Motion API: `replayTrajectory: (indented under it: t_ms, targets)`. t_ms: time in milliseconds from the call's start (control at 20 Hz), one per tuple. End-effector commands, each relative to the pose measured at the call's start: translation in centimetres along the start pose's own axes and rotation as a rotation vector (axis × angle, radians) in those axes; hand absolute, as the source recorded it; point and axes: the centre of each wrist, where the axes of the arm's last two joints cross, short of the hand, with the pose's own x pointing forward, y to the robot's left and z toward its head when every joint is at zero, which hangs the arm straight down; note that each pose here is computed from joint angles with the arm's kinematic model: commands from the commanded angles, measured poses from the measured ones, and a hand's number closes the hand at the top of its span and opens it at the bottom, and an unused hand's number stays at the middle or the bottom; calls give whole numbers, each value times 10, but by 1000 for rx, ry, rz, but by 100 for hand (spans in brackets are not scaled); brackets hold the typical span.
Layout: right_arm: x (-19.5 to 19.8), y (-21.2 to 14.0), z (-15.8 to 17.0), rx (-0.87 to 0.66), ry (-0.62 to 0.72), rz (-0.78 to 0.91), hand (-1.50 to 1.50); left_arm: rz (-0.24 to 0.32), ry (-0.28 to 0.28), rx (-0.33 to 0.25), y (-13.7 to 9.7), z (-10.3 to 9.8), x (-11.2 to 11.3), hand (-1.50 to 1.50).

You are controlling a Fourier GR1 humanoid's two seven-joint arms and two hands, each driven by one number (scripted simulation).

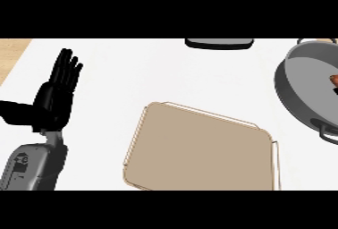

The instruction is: Pick the sweet potato from the tray and place it in the pot

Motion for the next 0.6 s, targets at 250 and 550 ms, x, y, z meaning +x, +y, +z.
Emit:
replayTrajectory:
  t_ms: [250,550]
  targets:
    - [-15,26,12,187,-69,-164,-150,5,-3,-4,15,1,5,0]
    - [6,5,-15,40,-159,-411,-150,2,4,22,5,-7,7,0]
